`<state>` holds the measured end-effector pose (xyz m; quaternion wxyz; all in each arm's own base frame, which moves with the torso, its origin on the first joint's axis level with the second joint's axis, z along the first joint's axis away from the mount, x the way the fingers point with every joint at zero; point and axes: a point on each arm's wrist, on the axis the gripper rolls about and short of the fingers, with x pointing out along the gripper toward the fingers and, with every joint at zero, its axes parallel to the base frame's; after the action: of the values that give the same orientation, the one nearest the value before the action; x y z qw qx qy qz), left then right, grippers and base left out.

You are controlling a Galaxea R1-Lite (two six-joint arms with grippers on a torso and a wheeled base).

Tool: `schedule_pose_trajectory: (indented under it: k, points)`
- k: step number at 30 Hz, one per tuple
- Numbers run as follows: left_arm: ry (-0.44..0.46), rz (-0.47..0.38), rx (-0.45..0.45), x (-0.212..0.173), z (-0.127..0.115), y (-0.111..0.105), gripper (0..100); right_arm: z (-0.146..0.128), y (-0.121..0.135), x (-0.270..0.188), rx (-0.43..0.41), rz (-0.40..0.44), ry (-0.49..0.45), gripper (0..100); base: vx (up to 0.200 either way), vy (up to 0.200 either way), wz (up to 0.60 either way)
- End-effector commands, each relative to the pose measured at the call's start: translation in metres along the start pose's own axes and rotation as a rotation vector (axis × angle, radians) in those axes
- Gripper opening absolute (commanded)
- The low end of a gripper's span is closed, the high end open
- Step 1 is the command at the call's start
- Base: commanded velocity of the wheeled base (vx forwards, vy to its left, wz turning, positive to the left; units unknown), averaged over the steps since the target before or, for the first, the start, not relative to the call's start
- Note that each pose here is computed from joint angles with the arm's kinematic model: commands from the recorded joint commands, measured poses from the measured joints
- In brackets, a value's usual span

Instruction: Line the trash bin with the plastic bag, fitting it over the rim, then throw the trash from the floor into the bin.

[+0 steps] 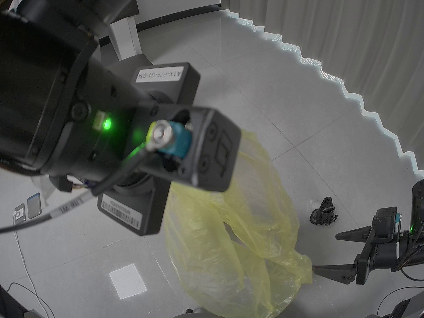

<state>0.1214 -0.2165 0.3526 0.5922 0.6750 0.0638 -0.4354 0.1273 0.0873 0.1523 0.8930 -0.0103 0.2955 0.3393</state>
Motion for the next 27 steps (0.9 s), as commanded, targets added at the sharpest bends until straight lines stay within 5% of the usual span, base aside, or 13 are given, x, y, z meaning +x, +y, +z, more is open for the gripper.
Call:
schedule_pose_trajectory:
  k: [1,13,18,19,27]
  points:
    - [0.007,-0.007,0.001,0.004,0.0,0.0,0,-0.009,0.002,-0.003,-0.008,0.012,0.013,100,0.0,0.0,0.0]
    - [0.037,-0.008,-0.014,0.011,-0.004,0.004,0,-0.019,0.005,-0.003,-0.017,0.028,0.041,100,0.0,0.0,0.0]
    - [0.202,0.107,-0.048,0.039,0.0,0.017,0,-0.019,0.005,-0.003,-0.02,0.033,0.041,100,0.0,0.0,0.0]
    - [0.249,0.191,-0.082,0.057,0.012,0.025,0,-0.019,0.006,-0.003,-0.021,0.034,0.041,100,0.0,0.0,0.0]
    - [0.386,0.257,-0.288,0.095,0.015,0.027,0,-0.017,0.006,-0.003,-0.022,0.037,0.018,100,0.0,0.0,0.0]
